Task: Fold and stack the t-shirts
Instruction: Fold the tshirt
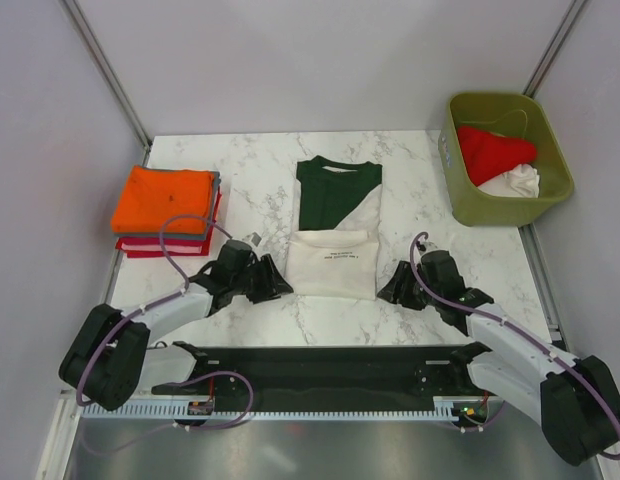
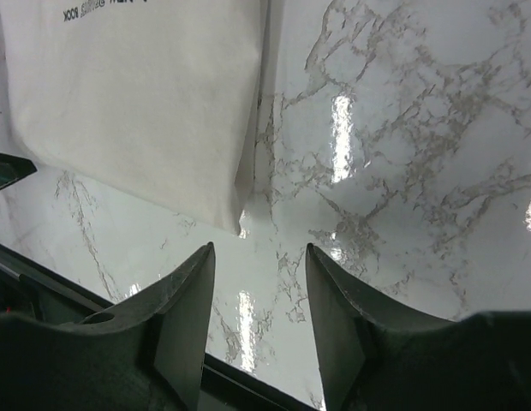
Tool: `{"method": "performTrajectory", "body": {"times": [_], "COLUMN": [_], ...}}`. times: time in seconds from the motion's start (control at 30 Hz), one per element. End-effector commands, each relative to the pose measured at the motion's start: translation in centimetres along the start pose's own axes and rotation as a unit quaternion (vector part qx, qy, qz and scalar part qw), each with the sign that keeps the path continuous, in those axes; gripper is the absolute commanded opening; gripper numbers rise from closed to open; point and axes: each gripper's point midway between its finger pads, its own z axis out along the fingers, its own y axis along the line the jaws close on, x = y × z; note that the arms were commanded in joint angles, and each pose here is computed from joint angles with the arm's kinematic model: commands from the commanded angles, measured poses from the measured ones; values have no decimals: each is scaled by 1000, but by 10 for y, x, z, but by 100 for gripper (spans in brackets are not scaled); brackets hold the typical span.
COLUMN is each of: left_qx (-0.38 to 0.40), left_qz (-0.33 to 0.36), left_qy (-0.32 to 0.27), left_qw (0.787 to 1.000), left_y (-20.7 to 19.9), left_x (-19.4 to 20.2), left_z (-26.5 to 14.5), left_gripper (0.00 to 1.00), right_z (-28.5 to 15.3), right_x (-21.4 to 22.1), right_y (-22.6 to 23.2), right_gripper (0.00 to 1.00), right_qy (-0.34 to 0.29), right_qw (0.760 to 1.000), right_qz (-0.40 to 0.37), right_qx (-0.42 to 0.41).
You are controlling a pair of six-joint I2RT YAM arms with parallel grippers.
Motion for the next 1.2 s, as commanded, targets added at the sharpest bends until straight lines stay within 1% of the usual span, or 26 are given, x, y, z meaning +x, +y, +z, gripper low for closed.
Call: {"method": "performTrajectory", "body": {"times": [0.0,0.13,0.2,0.23,0.33,0.43,0.47,0.6,0.7,0.77,0.8,0.83,0.87,0.9,0.93,1.07,1.13,1.17], "left_qx": [-9,-9,-13,-5,-7,-9,-18,-35,-42,-48,-49,-48,-42,-34,-28,-8,8,-1], "left_qz": [20,16,12,15,9,5,3,5,6,4,2,1,0,-1,1,4,12,13], "left_qy": [0,4,12,4,6,0,-5,-20,-21,-17,-18,-17,-18,-15,-17,-30,-46,-38], "left_qw": [1000,1000,1000,1000,1000,1000,1000,999,999,999,999,999,999,999,999,1000,999,999], "left_y": [2,2,5,1,2,3,6,10,11,14,14,14,11,9,5,-9,-26,-26], "left_x": [-2,-3,1,-4,-4,-8,-10,-18,-21,-20,-21,-20,-21,-20,-22,-29,-41,-40], "left_z": [2,7,9,11,15,20,21,24,27,30,31,32,32,32,31,19,8,3], "left_gripper": [53,53,53,53,52,50,49,48,42,34,29,18,13,7,2,2,2,2], "right_z": [3,8,10,12,20,29,31,37,40,41,42,42,43,43,41,32,24,21], "right_x": [1,1,0,2,1,3,3,3,3,3,6,2,2,0,-1,-10,-22,-29], "right_y": [14,27,28,25,21,18,18,18,17,21,20,22,21,21,23,36,46,51], "right_gripper": [54,55,56,56,54,52,50,48,43,39,32,11,3,0,0,0,0,0], "right_qy": [3,5,3,5,2,8,8,9,12,17,23,24,26,27,28,19,6,-3], "right_qw": [1000,998,998,999,999,999,999,999,999,998,999,999,999,999,999,998,998,998], "right_qz": [8,10,11,11,15,21,23,30,31,29,23,20,15,13,11,9,2,-2], "right_qx": [-30,-57,-56,-51,-43,-37,-38,-39,-37,-43,-42,-41,-34,-32,-34,-52,-57,-61]}}
